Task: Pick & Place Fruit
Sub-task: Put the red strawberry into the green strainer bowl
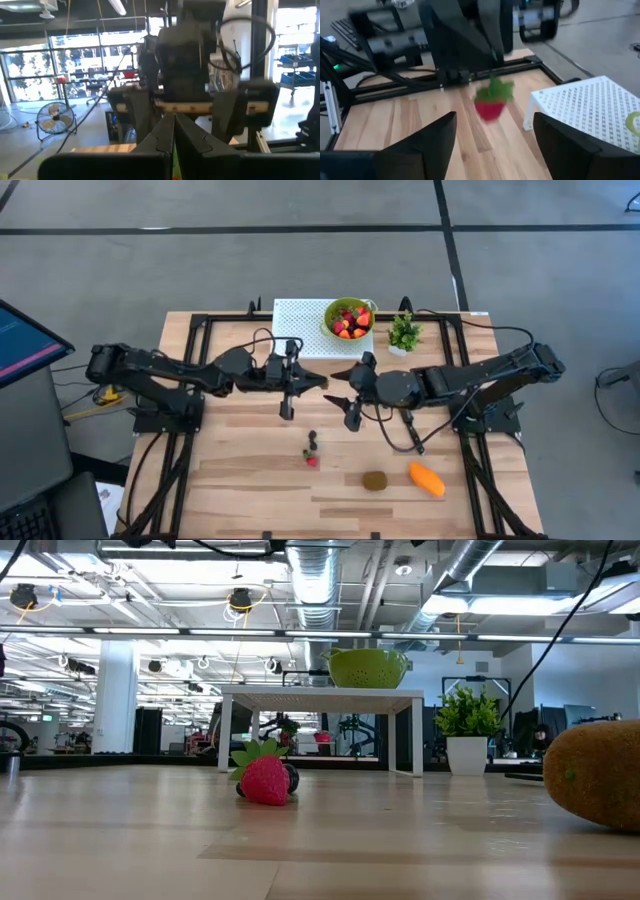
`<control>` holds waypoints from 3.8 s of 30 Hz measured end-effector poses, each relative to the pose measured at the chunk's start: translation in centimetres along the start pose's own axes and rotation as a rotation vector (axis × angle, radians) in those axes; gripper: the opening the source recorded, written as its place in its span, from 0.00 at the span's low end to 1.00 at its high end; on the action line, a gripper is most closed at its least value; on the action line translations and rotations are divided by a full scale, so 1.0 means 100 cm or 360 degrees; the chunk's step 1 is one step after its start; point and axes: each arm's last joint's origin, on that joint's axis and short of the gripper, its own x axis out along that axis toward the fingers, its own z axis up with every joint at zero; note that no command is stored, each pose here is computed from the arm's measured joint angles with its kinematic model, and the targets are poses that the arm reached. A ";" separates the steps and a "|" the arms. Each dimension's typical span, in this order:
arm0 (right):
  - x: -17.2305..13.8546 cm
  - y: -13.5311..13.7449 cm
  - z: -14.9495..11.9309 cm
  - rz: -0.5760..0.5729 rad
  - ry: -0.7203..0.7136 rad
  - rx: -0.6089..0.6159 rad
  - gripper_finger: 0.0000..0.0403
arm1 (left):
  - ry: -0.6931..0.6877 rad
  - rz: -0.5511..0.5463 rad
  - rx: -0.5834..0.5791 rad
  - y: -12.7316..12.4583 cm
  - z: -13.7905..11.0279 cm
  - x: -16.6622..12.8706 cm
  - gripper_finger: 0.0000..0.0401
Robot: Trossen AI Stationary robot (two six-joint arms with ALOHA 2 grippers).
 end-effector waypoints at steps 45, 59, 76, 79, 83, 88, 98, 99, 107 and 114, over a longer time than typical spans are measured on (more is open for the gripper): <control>0.027 -0.007 -0.001 -0.0035 -0.0059 -0.0070 0.30 | -0.0010 0.0009 0.0078 0.005 -0.013 0.009 0.00; 0.026 -0.007 -0.001 -0.0035 -0.0059 -0.0070 0.25 | -0.0025 0.0010 0.0078 0.005 -0.010 0.008 0.00; 0.027 -0.008 -0.001 -0.0044 -0.0059 -0.0065 0.20 | -0.0025 0.0011 0.0082 0.005 -0.010 0.008 0.01; 0.027 -0.008 -0.001 -0.0044 -0.0059 -0.0066 0.19 | -0.0026 0.0003 0.0177 0.003 -0.010 0.008 0.08; 0.027 -0.008 -0.001 -0.0044 -0.0059 -0.0067 0.19 | -0.0022 0.0019 0.0226 0.003 -0.010 0.008 0.25; 0.027 -0.009 -0.001 -0.0047 -0.0058 -0.0076 0.20 | -0.0012 0.0133 0.0225 0.005 -0.009 0.007 0.50; 0.025 -0.010 -0.001 -0.0052 -0.0030 -0.0117 0.19 | -0.0032 0.0261 0.0234 0.008 -0.001 0.003 0.70; 0.023 -0.011 -0.001 -0.0055 -0.0016 -0.0119 0.19 | -0.0034 0.0291 0.0246 0.008 0.000 0.003 0.70; 0.008 -0.038 0.007 -0.0156 0.0041 -0.0054 0.19 | -0.0040 0.0502 0.0264 0.015 0.008 -0.003 0.70; 0.002 -0.087 0.011 -0.0391 0.0156 -0.0036 0.19 | -0.0038 0.0543 0.0261 0.016 0.010 -0.004 0.70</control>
